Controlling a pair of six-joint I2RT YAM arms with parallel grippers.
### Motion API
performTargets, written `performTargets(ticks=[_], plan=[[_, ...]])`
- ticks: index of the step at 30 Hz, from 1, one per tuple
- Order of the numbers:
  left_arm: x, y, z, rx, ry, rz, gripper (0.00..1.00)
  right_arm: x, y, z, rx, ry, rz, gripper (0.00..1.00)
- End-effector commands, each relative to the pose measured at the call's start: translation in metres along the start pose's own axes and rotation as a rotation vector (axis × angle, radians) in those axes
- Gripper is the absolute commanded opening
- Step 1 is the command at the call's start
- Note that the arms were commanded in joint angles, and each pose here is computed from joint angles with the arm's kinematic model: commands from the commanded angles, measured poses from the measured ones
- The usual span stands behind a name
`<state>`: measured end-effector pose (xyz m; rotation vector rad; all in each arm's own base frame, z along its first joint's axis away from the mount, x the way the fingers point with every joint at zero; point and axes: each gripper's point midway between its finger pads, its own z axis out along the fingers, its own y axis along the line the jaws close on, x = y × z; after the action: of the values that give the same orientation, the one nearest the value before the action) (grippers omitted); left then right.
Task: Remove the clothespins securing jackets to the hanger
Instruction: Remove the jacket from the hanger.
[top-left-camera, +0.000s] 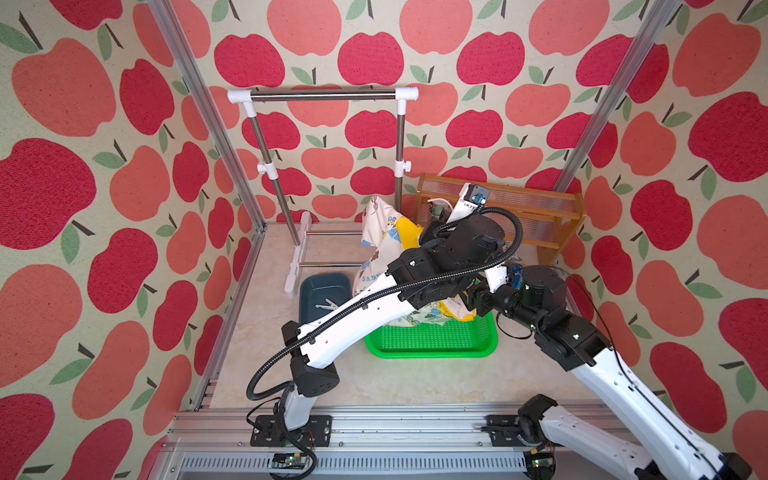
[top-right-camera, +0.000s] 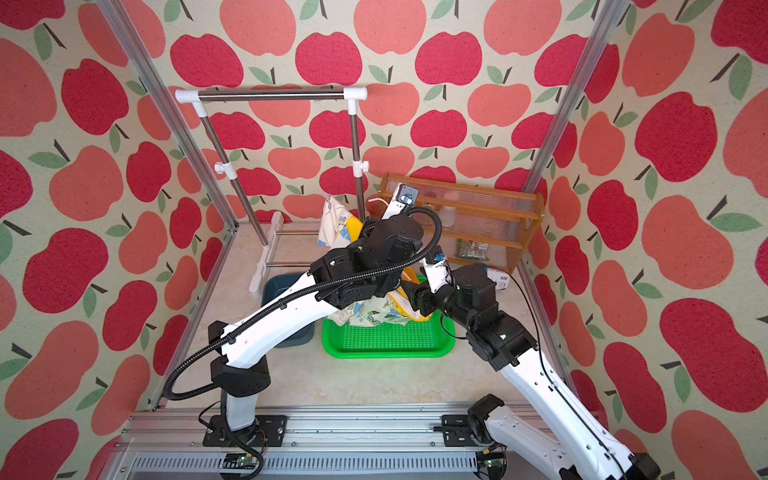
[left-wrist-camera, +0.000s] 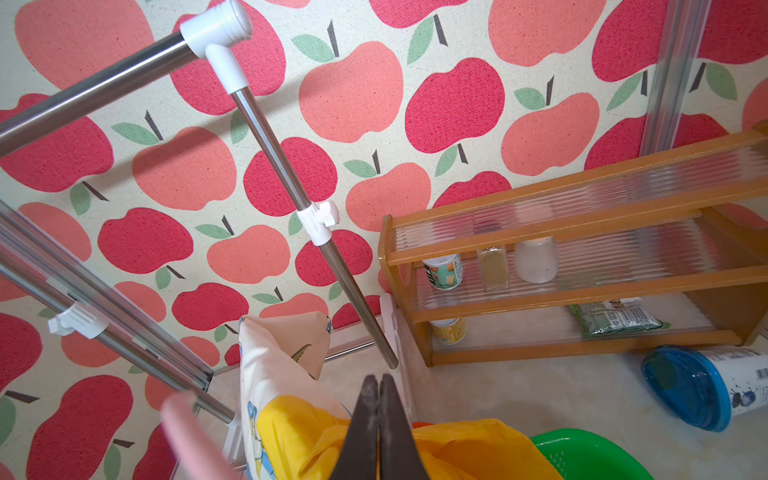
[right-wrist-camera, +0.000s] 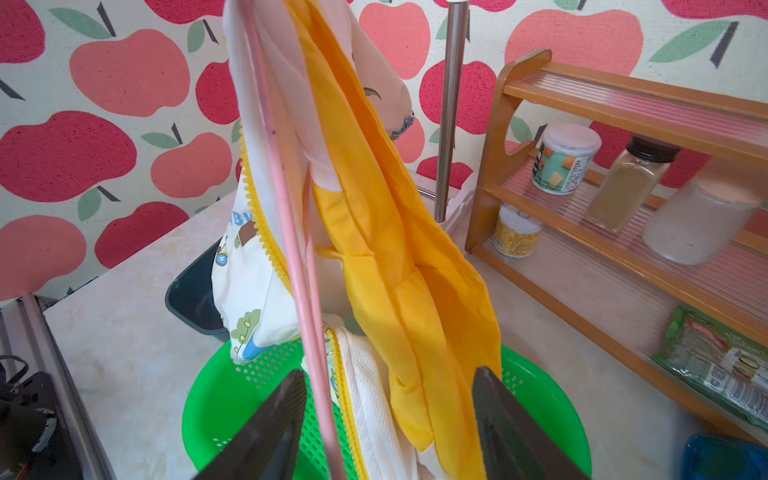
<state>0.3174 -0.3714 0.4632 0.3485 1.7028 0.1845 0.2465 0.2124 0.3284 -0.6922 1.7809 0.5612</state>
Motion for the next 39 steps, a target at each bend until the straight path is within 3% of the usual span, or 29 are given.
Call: performTargets(ticks=[1,12,14,16,18,23,25,29,30,31,32,39], plan=[[-0.008,0.009,-0.012,0.017,-0.008,-0.022,0.00,-0.051,0.012,-0.008,-0.064,-0.153,-0.083,0.67],[-0.010,0.008,-0.014,0.018,-0.012,-0.053,0.00,-0.055,0.017,0.023,-0.121,-0.164,-0.072,0.57],[-0.009,0.007,-0.014,0.017,-0.010,-0.053,0.00,-0.055,0.018,0.024,-0.126,-0.166,-0.075,0.48],[-0.008,0.007,-0.013,0.012,-0.006,-0.055,0.00,-0.055,0.018,0.025,-0.127,-0.173,-0.075,0.29],[-0.007,0.008,-0.013,0.007,-0.002,-0.057,0.00,-0.055,0.017,0.024,-0.123,-0.193,-0.080,0.17],[-0.005,0.013,-0.014,-0.013,0.004,-0.068,0.00,-0.054,0.016,0.023,-0.112,-0.218,-0.094,0.00],[-0.006,0.016,-0.014,-0.026,0.005,-0.069,0.01,-0.053,0.018,0.023,-0.118,-0.222,-0.102,0.00],[-0.008,0.029,-0.020,-0.049,0.010,-0.089,0.41,-0.049,0.018,0.025,-0.120,-0.216,-0.120,0.00],[-0.008,0.032,-0.022,-0.044,0.011,-0.098,0.47,-0.048,0.018,0.025,-0.122,-0.212,-0.126,0.00],[-0.009,0.035,-0.025,-0.036,0.012,-0.114,0.74,-0.048,0.018,0.026,-0.124,-0.208,-0.131,0.00],[-0.011,0.039,-0.028,-0.018,0.011,-0.134,0.87,-0.047,0.019,0.026,-0.125,-0.205,-0.135,0.00],[-0.024,0.062,-0.061,0.169,-0.002,-0.291,0.91,-0.040,0.018,0.029,-0.123,-0.183,-0.147,0.00]])
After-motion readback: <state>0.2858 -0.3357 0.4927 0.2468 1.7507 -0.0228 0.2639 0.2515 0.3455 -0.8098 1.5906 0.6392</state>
